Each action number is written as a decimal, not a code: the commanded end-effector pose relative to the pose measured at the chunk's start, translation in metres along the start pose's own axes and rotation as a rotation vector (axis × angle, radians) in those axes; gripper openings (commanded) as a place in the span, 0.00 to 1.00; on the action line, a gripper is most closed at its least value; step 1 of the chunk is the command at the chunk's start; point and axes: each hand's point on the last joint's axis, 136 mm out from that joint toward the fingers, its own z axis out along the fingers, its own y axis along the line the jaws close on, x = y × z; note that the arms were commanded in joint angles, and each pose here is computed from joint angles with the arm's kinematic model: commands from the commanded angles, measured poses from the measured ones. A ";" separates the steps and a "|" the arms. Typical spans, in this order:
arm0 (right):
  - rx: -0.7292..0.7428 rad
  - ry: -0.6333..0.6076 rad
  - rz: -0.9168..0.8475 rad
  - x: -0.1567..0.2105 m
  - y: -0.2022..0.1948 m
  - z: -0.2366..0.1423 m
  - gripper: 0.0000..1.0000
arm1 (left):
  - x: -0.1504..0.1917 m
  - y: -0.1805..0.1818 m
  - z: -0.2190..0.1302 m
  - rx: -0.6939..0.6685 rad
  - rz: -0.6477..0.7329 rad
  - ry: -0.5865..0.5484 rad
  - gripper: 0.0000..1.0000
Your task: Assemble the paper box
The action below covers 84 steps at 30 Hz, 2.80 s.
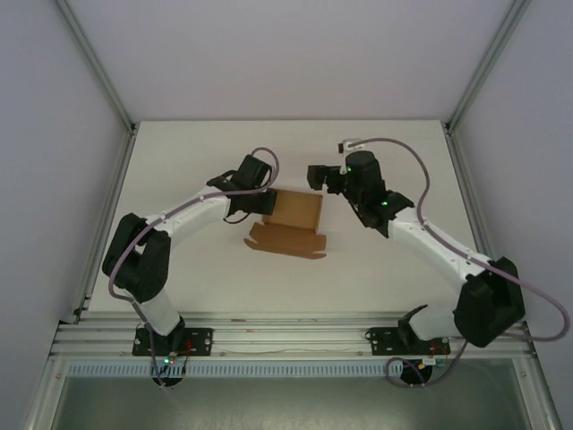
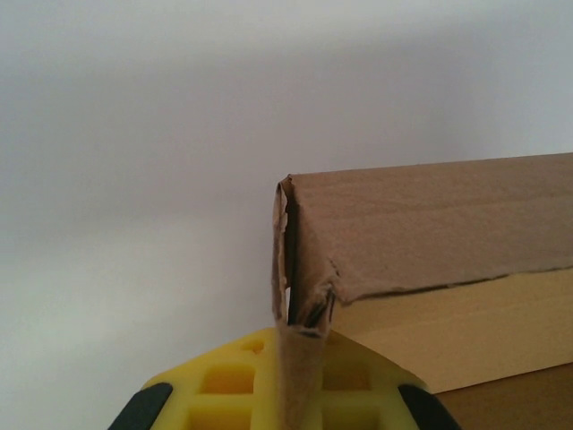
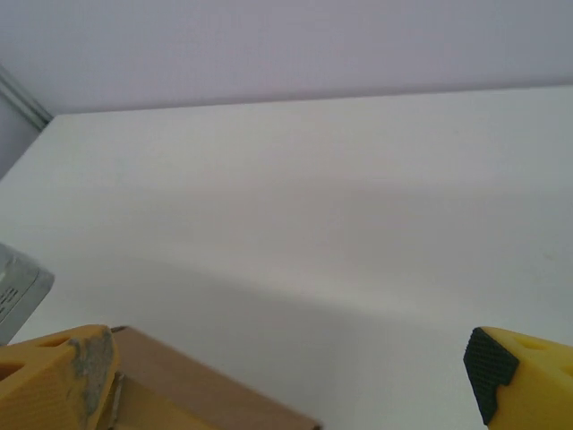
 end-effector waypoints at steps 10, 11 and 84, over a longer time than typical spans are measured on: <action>0.264 0.154 0.059 0.054 -0.073 -0.016 1.00 | 0.060 0.044 0.040 -0.387 0.101 0.348 0.00; 0.272 0.154 0.061 0.053 -0.076 -0.015 1.00 | 0.059 0.046 0.045 -0.428 0.128 0.350 0.00; -0.722 0.718 -1.169 0.192 0.108 0.133 0.23 | 0.002 0.138 -0.090 -0.117 -0.500 -0.281 1.00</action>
